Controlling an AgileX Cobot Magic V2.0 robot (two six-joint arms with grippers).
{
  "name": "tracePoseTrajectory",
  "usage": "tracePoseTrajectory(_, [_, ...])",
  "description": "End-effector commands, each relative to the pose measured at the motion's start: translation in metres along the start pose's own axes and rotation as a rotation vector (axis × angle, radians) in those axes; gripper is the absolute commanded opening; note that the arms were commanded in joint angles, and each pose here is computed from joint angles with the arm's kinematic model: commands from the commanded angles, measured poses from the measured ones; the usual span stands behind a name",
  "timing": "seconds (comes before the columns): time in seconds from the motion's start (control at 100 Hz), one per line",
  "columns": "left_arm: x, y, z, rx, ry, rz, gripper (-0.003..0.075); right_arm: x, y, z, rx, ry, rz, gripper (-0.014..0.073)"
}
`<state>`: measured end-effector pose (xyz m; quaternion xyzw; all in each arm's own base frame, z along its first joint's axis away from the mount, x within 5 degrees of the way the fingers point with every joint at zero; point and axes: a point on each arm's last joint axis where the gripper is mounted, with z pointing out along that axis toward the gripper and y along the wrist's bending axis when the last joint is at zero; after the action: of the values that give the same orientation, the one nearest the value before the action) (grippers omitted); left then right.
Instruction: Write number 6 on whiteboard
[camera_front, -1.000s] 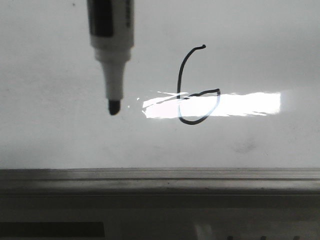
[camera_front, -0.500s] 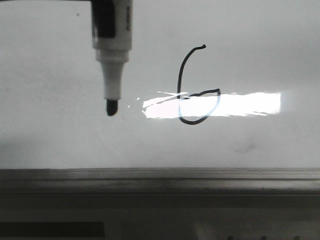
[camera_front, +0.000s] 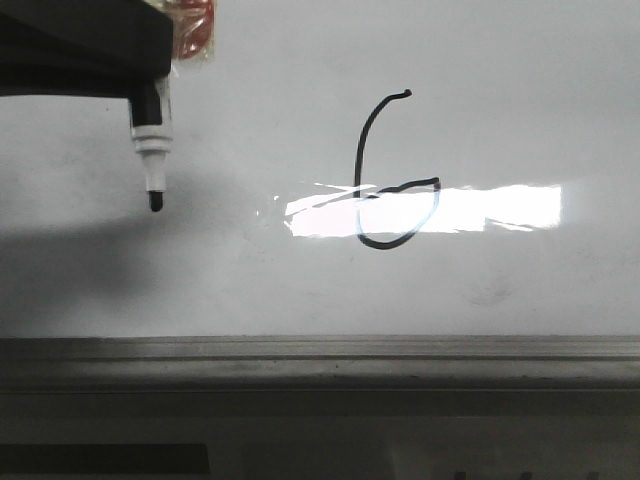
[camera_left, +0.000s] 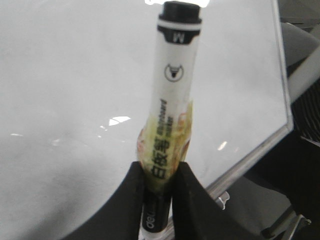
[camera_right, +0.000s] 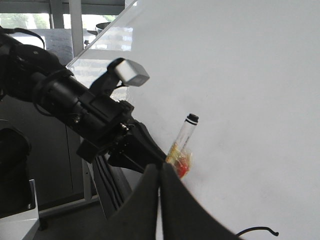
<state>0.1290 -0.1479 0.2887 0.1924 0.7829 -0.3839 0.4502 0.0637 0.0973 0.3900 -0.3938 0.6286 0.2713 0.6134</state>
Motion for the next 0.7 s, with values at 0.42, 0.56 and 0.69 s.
tracePoseTrajectory(0.42, [-0.003, 0.020, 0.031, -0.230, 0.015, -0.125, -0.0021, -0.015, -0.003, -0.007, 0.013, -0.086, -0.011, -0.0064])
tracePoseTrajectory(0.56, [-0.006, 0.010, 0.033, -0.277, -0.003, -0.079, -0.0021, -0.015, -0.003, -0.007, 0.014, -0.078, -0.010, -0.0064])
tracePoseTrajectory(0.69, [0.002, 0.000, 0.042, -0.331, 0.027, -0.126, -0.0021, -0.014, -0.003, -0.007, 0.014, -0.074, -0.010, -0.0064])
